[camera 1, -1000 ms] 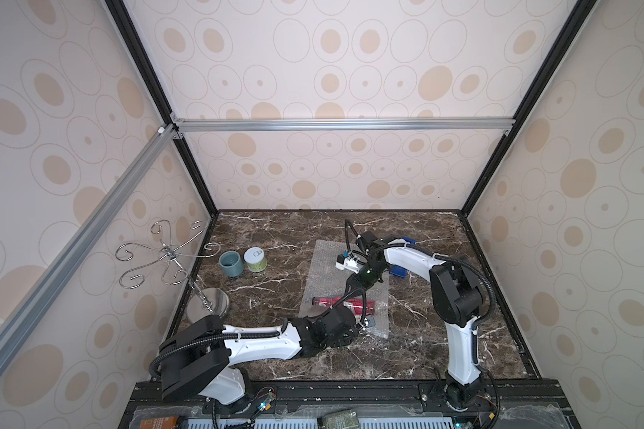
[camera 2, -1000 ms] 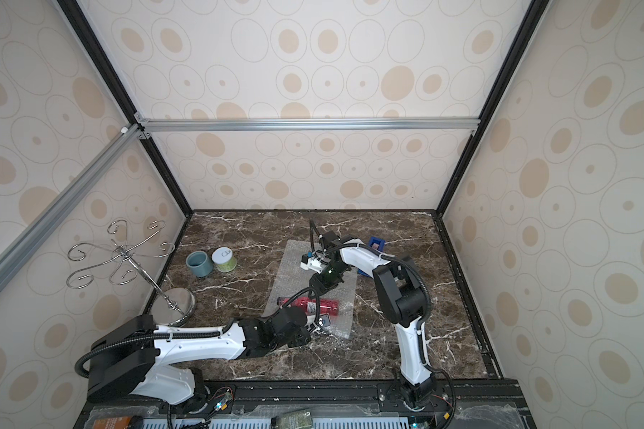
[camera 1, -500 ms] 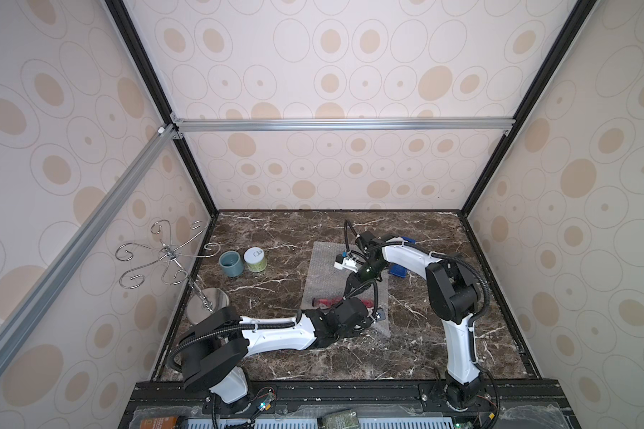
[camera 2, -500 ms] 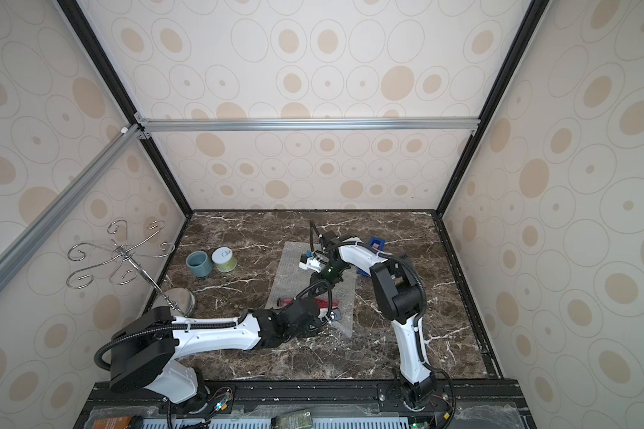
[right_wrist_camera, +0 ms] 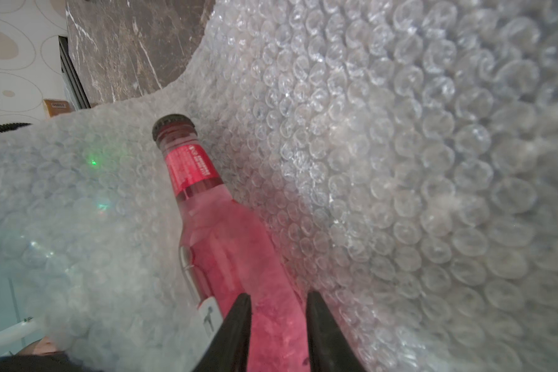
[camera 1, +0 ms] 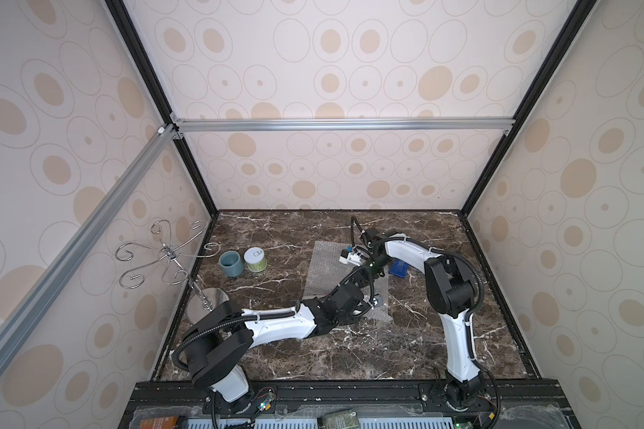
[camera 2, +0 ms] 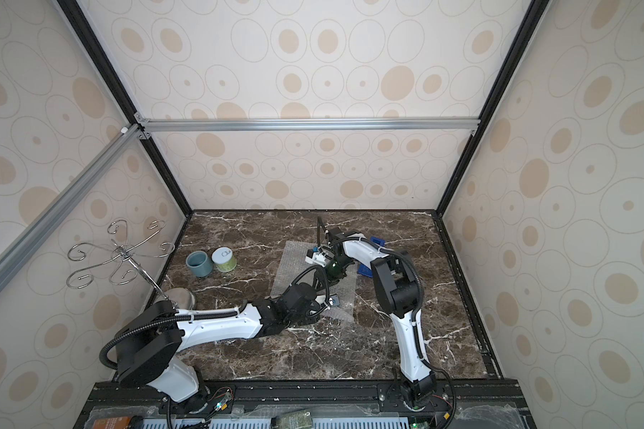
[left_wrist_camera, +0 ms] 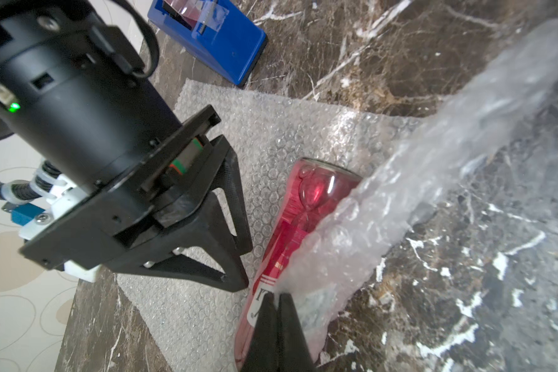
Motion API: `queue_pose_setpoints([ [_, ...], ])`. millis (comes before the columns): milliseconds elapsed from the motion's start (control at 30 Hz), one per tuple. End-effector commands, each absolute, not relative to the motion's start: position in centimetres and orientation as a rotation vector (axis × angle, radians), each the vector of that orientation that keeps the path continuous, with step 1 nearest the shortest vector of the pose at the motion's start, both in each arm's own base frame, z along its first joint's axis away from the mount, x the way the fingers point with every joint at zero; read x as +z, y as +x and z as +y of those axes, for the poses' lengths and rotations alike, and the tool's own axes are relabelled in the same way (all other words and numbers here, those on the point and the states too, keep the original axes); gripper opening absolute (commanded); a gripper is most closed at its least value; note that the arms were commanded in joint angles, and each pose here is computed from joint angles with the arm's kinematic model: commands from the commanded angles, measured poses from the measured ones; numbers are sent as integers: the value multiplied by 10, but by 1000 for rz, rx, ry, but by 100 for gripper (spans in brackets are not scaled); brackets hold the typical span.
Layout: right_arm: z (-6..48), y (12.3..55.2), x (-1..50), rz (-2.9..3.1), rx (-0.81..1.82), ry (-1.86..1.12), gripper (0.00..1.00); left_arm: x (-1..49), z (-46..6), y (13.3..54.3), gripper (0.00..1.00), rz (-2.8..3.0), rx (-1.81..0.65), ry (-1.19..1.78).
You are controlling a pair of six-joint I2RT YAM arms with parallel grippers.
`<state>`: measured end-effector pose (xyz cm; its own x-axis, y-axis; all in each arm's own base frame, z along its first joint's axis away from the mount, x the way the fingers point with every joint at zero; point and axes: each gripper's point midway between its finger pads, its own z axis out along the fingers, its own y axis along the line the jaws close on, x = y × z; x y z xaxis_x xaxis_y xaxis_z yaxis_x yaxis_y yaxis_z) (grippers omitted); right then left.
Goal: Wrap wine bottles in bubble wrap
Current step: Wrap the wine bottle in bubble wrap.
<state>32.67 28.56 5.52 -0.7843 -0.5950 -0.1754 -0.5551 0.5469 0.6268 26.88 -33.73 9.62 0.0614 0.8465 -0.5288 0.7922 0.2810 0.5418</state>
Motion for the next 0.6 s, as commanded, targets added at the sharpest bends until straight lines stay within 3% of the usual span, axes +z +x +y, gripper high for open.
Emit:
queue_pose_setpoints([
  [0, 288, 327, 66, -2708, -1108, 972, 39, 101, -346, 281, 0, 1719, 49, 1474],
  [233, 286, 340, 77, -2762, -1183, 893, 47, 83, -338, 296, 9, 1812, 32, 1426],
  [400, 280, 350, 89, -2834, -1212, 859, 50, 83, -339, 298, 10, 1830, -1, 1411],
  [567, 271, 359, 82, -2875, -1124, 787, 48, 93, -340, 296, 9, 1804, -10, 1420],
])
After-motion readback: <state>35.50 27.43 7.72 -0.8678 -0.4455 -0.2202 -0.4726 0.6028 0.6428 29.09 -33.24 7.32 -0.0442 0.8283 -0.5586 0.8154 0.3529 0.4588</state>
